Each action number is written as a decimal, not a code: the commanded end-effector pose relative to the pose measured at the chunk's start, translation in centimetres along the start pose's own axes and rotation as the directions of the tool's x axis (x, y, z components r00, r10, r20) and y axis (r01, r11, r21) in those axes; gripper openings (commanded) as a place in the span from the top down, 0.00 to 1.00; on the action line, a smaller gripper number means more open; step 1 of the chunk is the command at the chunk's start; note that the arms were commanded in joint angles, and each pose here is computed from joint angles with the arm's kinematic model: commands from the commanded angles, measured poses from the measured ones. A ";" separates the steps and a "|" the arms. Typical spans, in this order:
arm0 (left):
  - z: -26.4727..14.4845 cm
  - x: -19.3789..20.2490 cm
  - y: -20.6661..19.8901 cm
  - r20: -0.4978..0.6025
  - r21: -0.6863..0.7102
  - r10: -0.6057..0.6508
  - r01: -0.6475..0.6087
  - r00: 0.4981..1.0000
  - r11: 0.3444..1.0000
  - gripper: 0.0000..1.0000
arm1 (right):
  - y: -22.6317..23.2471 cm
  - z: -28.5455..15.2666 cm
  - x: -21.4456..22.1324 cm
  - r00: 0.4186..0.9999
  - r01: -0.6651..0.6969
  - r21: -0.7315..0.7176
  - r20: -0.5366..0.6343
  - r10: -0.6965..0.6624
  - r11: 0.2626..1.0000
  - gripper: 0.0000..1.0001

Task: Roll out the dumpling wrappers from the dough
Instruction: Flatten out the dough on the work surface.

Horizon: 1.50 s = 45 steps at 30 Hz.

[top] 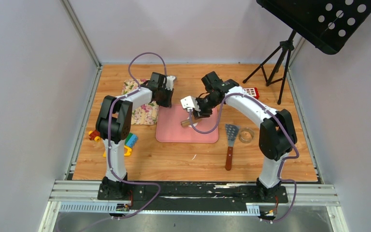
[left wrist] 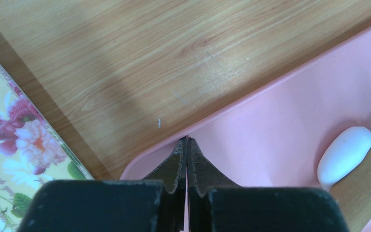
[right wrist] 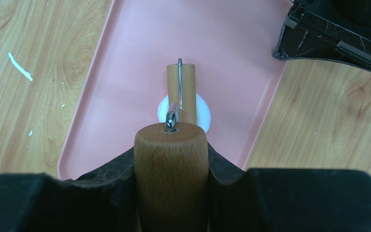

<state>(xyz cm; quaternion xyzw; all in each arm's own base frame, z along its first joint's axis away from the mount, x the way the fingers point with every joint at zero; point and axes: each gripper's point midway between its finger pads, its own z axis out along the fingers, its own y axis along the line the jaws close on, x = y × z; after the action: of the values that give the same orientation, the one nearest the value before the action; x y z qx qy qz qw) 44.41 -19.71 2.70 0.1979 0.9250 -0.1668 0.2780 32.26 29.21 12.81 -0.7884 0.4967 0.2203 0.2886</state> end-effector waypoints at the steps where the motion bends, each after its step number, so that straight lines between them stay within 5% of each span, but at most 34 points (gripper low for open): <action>1: 0.5 0.9 1.1 -0.035 -0.047 0.001 -0.003 0.999 0.999 1.00 | 9.2 1.0 2.5 0.971 -0.236 -0.294 -0.118 0.210 0.926 1.00; 15: 0.5 0.8 1.0 -0.033 -0.044 0.000 -0.001 0.999 0.999 1.00 | 9.2 -0.1 1.8 0.974 -0.219 -0.320 -0.127 0.188 0.922 1.00; 36: 0.5 0.9 1.0 -0.037 -0.041 0.001 -0.003 0.999 0.999 1.00 | 3.3 -2.9 -0.3 0.989 -0.098 -0.150 -0.126 0.079 0.984 1.00; 42: 0.4 0.8 1.0 -0.033 -0.041 0.002 -0.004 0.999 0.999 1.00 | -0.2 -6.4 0.0 0.980 -0.102 0.026 -0.168 0.105 0.994 1.00; 45: 0.4 0.8 1.0 -0.034 -0.042 0.003 -0.004 0.999 0.999 1.00 | -2.8 -8.4 0.2 0.932 -0.273 0.213 -0.184 0.313 0.938 1.00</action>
<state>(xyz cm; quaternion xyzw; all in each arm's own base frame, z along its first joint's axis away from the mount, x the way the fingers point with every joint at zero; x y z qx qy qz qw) 44.40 -19.66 2.70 0.1977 0.9255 -0.1655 0.2774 31.39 24.67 13.81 -0.7735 0.5766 0.1900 0.1821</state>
